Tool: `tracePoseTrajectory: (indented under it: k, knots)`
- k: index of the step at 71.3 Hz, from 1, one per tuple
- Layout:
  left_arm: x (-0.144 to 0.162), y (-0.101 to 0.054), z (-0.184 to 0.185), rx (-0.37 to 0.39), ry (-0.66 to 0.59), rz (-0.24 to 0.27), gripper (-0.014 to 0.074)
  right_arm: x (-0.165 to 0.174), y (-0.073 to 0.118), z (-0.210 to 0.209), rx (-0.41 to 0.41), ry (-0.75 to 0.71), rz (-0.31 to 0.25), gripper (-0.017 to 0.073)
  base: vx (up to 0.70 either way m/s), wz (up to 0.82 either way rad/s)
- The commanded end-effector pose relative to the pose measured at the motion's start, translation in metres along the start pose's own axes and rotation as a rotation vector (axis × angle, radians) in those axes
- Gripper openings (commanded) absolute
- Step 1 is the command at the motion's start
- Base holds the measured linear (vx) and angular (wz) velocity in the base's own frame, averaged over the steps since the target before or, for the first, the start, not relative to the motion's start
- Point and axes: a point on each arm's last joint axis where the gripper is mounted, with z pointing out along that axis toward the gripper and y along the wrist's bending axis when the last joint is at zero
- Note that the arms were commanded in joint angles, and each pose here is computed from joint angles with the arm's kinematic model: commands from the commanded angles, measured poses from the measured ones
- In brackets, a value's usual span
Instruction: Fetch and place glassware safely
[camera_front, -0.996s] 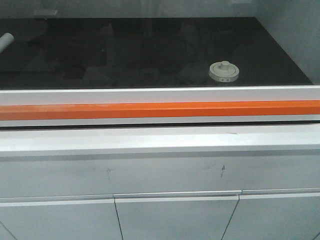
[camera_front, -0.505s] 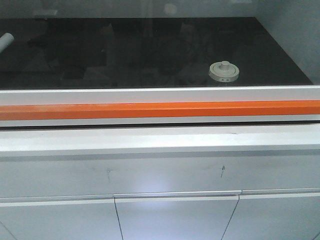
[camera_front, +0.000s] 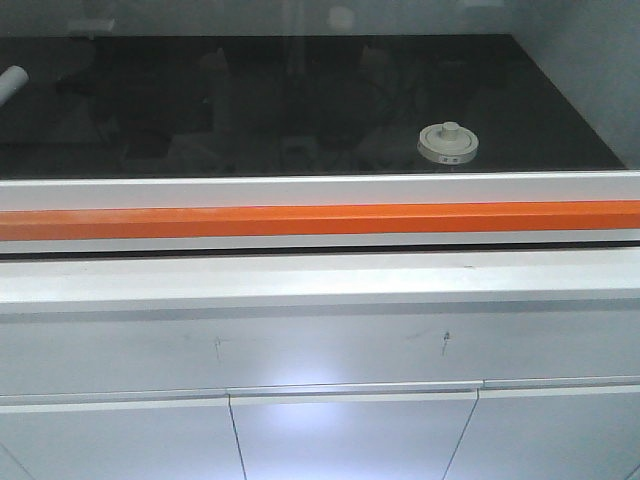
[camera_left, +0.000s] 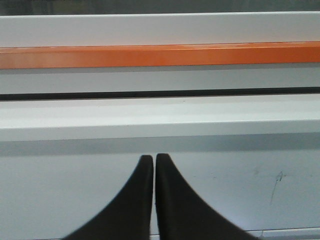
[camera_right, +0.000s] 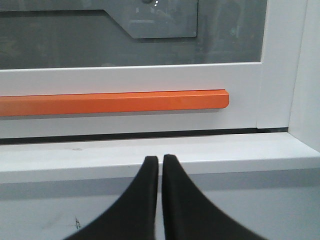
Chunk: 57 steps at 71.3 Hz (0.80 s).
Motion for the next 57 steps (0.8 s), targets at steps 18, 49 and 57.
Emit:
tracePoseTrajectory:
  k: [18, 49, 57]
  knots:
    - [-0.004, -0.001, 0.000, 0.016, -0.109, -0.028, -0.0007, -0.001, 0.000, 0.000, 0.000, -0.070, -0.012, -0.0003, 0.00, 0.00]
    - [-0.025, -0.001, -0.005, 0.024, -0.341, -0.049, -0.0007, -0.015, 0.001, -0.002, -0.008, -0.202, 0.012, -0.0003, 0.00, 0.00]
    - [-0.048, -0.001, -0.014, 0.033, -0.531, -0.065, -0.0007, -0.042, 0.001, -0.008, -0.011, -0.327, 0.009, -0.0003, 0.00, 0.00]
